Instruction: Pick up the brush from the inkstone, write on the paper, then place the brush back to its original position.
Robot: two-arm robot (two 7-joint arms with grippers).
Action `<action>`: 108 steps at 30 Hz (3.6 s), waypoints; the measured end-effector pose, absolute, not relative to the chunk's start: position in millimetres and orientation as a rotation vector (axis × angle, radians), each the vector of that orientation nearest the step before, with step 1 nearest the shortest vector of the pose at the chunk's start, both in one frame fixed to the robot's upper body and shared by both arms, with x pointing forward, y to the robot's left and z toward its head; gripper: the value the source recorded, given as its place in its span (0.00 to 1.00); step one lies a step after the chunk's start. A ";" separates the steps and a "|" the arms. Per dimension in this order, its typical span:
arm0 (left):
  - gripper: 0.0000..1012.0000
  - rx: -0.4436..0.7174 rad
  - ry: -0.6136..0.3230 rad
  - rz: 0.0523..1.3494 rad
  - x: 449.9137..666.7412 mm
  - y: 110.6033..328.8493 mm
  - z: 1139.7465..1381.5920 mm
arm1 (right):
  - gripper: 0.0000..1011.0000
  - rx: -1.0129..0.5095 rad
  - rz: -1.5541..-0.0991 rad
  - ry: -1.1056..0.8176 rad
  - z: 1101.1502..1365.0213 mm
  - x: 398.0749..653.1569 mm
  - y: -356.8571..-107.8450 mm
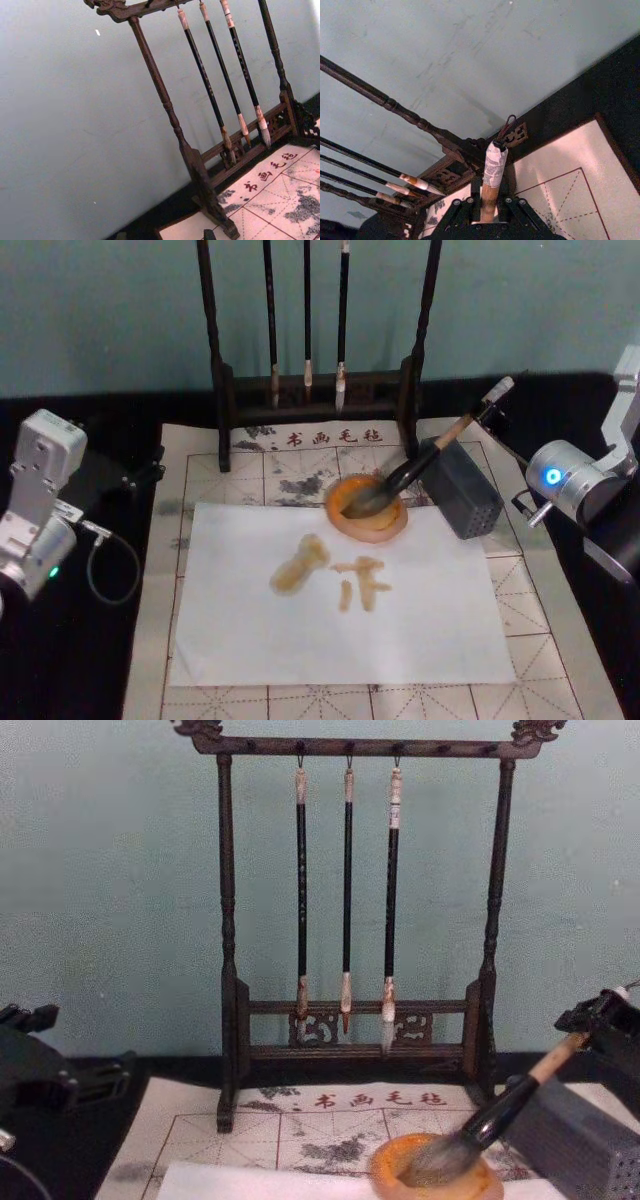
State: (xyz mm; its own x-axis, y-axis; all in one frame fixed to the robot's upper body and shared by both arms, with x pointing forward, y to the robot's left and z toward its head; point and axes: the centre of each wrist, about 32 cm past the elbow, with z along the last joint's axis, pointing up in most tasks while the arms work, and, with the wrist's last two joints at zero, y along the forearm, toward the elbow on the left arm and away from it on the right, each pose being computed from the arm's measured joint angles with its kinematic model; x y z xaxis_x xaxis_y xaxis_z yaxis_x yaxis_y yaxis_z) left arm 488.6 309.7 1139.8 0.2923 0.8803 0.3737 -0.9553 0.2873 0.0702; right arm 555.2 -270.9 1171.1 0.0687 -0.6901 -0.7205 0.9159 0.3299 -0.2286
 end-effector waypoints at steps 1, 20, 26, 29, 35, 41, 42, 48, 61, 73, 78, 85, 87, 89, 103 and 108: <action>0.99 0.304 -0.285 1.248 488.6 309.6 1139.8 | 0.20 0.321 -1.240 0.862 1171.0 555.2 -270.8; 0.99 0.304 -0.285 1.248 488.6 309.7 1139.8 | 0.20 0.334 -1.212 0.704 1187.4 553.4 -268.6; 0.99 0.305 -0.285 1.248 488.6 309.7 1139.8 | 0.20 0.285 -1.189 0.556 1195.7 550.2 -266.8; 0.99 0.304 -0.285 1.248 488.6 309.7 1139.8 | 0.20 0.250 -1.169 0.460 1200.4 548.4 -266.2; 0.99 0.305 -0.285 1.248 488.6 309.7 1139.8 | 0.20 0.199 -1.121 0.258 1209.1 544.4 -265.9; 0.99 0.304 -0.285 1.248 488.6 309.6 1139.8 | 0.20 0.198 -1.059 0.158 1214.5 540.5 -265.0; 0.99 0.304 -0.285 1.248 488.6 309.7 1139.8 | 0.20 0.199 -1.051 0.151 1215.1 539.7 -264.8; 0.99 0.304 -0.285 1.248 488.6 309.7 1139.8 | 0.20 0.196 -0.983 0.085 1217.6 533.0 -262.1; 0.99 0.304 -0.285 1.248 488.6 309.7 1139.8 | 0.20 0.176 -0.811 -0.103 1214.8 515.6 -264.1; 0.99 0.304 -0.285 1.248 488.6 309.7 1139.8 | 0.20 0.162 -0.633 -0.166 1207.2 498.2 -272.4; 0.99 0.304 -0.285 1.248 488.6 309.7 1139.8 | 0.20 0.162 -0.569 -0.181 1204.1 491.8 -274.7; 0.99 0.304 -0.285 1.248 488.6 309.7 1139.8 | 0.20 0.157 -0.512 -0.179 1197.8 484.2 -278.3; 0.99 0.304 -0.285 1.248 488.6 309.7 1139.8 | 0.20 0.155 -0.501 -0.178 1196.5 482.7 -278.8; 0.99 0.304 -0.285 1.248 488.6 309.7 1139.8 | 0.20 0.152 -0.493 -0.178 1194.4 480.6 -279.1; 0.99 0.304 -0.285 1.248 488.6 309.7 1139.8 | 0.20 0.133 -0.459 -0.184 1185.2 474.0 -272.1; 0.99 0.304 -0.285 1.248 488.6 309.7 1139.8 | 0.20 0.130 -0.446 -0.184 1183.7 472.8 -268.4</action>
